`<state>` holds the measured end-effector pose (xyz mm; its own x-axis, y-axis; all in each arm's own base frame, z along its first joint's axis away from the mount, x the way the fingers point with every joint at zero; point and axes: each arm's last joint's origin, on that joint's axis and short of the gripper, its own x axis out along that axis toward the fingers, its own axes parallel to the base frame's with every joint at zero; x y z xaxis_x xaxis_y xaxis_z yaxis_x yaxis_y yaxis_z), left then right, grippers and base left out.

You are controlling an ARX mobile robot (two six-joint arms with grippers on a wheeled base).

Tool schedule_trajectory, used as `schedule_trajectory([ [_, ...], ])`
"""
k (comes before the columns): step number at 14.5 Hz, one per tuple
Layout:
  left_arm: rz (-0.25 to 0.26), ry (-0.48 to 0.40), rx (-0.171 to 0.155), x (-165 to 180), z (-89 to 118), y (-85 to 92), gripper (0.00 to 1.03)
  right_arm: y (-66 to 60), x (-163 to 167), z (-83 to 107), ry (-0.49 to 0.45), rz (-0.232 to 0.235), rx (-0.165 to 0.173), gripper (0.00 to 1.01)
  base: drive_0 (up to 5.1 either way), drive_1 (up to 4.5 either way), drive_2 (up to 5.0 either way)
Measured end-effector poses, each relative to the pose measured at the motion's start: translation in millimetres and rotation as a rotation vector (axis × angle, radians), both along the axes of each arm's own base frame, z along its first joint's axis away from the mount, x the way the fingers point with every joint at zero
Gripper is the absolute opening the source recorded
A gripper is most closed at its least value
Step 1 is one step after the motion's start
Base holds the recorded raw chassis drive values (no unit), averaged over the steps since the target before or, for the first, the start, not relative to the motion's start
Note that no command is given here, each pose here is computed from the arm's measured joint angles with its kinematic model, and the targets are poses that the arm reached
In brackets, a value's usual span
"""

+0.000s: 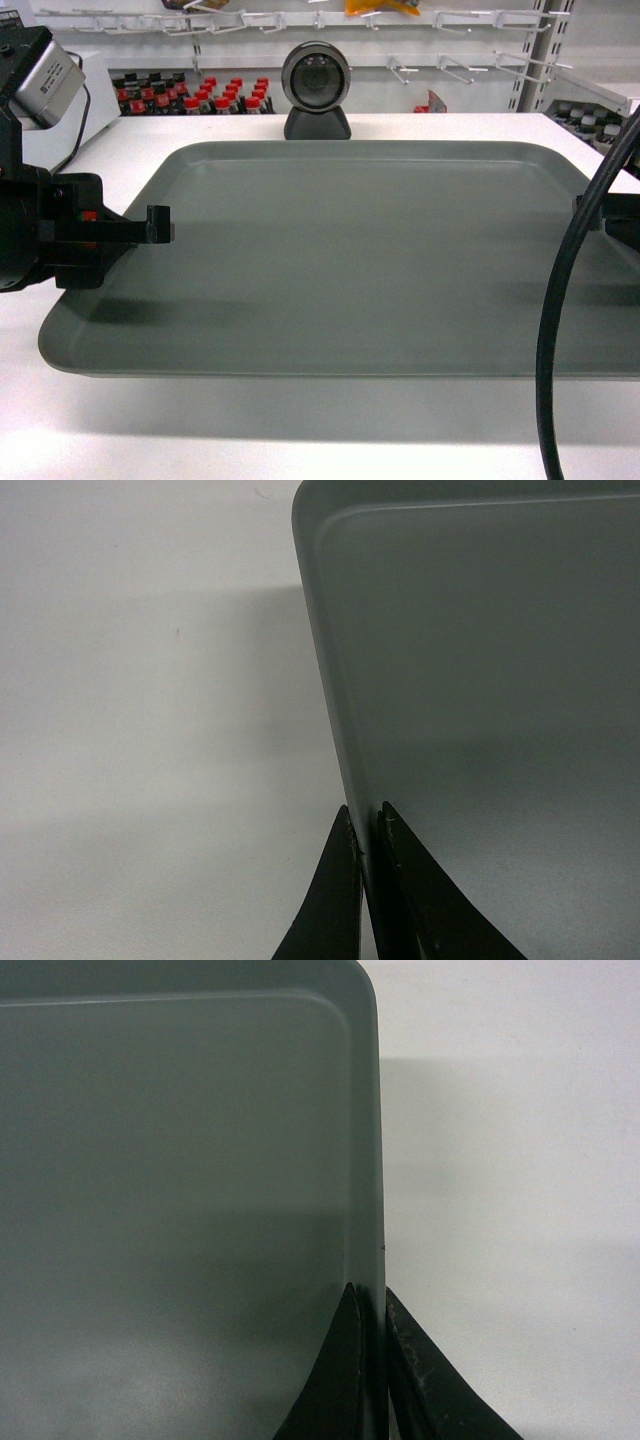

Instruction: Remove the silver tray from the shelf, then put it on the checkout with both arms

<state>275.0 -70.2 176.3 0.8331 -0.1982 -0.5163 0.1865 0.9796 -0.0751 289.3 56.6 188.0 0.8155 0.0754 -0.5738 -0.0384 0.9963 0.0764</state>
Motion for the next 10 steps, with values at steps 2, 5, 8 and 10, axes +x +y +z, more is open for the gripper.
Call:
schedule_trajectory([
  [2, 0.000, 0.000, 0.000, 0.0, 0.0, 0.0, 0.03, 0.0, 0.0, 0.0, 0.000, 0.000, 0.000, 0.03, 0.0, 0.00, 0.0],
  [5, 0.000, 0.000, 0.000, 0.0, 0.0, 0.0, 0.03, 0.0, 0.0, 0.0, 0.000, 0.000, 0.000, 0.03, 0.0, 0.00, 0.0],
  [8, 0.120, -0.145, 0.013, -1.0, -2.3, -6.5, 0.03, 0.1, 2.1, -3.1, -0.178, -0.015, 0.039, 0.03, 0.0, 0.00, 0.0],
  [10, 0.252, -0.273, 0.027, 5.0, 6.2, -9.8, 0.03, 1.6, 8.2, -0.5, -0.330, -0.004, 0.077, 0.03, 0.0, 0.00, 0.0],
])
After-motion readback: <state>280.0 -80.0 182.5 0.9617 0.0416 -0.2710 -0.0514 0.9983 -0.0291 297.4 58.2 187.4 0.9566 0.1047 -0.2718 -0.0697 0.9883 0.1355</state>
